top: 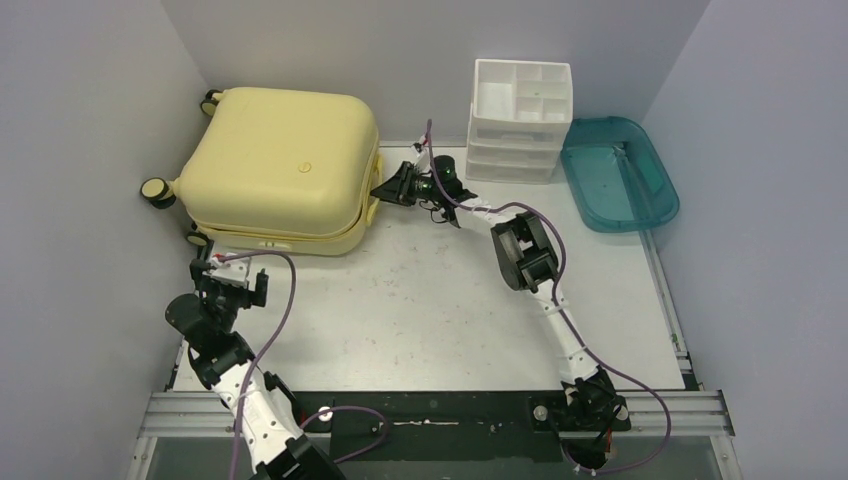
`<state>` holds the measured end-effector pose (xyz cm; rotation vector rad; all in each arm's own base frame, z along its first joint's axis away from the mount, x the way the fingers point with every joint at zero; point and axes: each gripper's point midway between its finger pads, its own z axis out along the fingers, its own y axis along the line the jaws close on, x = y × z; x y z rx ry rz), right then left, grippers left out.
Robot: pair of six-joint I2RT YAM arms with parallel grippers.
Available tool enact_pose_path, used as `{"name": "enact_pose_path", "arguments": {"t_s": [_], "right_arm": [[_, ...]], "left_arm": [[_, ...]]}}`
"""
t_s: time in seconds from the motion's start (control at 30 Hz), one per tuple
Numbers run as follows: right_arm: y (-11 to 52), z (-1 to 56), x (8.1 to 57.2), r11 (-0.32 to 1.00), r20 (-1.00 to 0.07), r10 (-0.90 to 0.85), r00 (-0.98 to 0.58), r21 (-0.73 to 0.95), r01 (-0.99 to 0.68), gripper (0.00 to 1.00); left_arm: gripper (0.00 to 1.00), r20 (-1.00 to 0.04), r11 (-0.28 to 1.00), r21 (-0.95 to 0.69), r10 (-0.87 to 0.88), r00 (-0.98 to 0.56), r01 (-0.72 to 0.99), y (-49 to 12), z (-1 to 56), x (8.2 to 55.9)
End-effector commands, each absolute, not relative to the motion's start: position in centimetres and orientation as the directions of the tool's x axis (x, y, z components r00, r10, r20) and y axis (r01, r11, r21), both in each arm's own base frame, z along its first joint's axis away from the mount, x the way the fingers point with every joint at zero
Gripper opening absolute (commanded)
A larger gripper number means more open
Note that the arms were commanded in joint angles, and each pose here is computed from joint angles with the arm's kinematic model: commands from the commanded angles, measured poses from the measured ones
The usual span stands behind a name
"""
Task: Open, take out, and arrange the luggage
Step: Move the luggage to the center of the board.
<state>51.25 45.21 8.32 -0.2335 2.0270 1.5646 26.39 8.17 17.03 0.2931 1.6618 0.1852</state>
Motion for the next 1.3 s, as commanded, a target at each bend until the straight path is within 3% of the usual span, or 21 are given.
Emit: {"name": "enact_pose_path", "arguments": {"t_s": [0.0, 0.43, 0.57, 0.77, 1.0, 1.07, 1.2, 1.27], "right_arm": [[45.6, 9.4, 47.6, 0.196, -0.539, 0.120, -0.834, 0.836, -0.513, 0.06], [37.6, 7.8, 39.5, 0.463, -0.607, -0.034, -0.794, 0.695, -0.551, 0.02], [34.5, 6.9, 36.3, 0.522, -0.647, -0.115, -0.754, 0.606, -0.600, 0.02], [29.8, 8.5, 34.5, 0.573, -0.752, -0.255, -0.607, 0.388, -0.722, 0.01], [25.7, 7.8, 31.8, 0.551, -0.698, -0.458, -0.551, 0.265, -0.792, 0.07], [24.4, 7.9, 31.4, 0.556, -0.693, -0.489, -0.529, 0.219, -0.802, 0.09], [21.5, 8.8, 31.1, 0.571, -0.690, -0.532, -0.491, 0.136, -0.810, 0.09], [20.3, 8.9, 30.8, 0.572, -0.683, -0.560, -0.469, 0.090, -0.815, 0.19]], "left_arm": [[0.83, -0.951, 0.950, 0.300, 0.305, -0.052, 0.087, 7.8, 18.2, 26.2], [0.84, -0.935, 0.933, 0.356, 0.356, 0.011, 0.053, 7.9, 25.8, 26.1], [0.84, -0.935, 0.935, 0.353, 0.351, -0.055, -0.029, 10.0, 28.0, 26.1], [0.86, -0.919, 0.920, 0.390, 0.386, -0.073, -0.041, 10.1, 30.0, 25.7], [0.92, -0.911, 0.912, 0.410, 0.409, -0.043, -0.016, 9.7, 32.0, 25.9], [0.97, -0.906, 0.908, 0.418, 0.418, -0.057, 0.014, 10.1, 32.1, 26.8], [0.97, -0.866, 0.863, 0.478, 0.494, -0.075, 0.161, 10.2, 31.3, 28.4], [0.97, -0.847, 0.825, 0.489, 0.527, -0.073, 0.283, 9.4, 30.1, 28.9]]}}
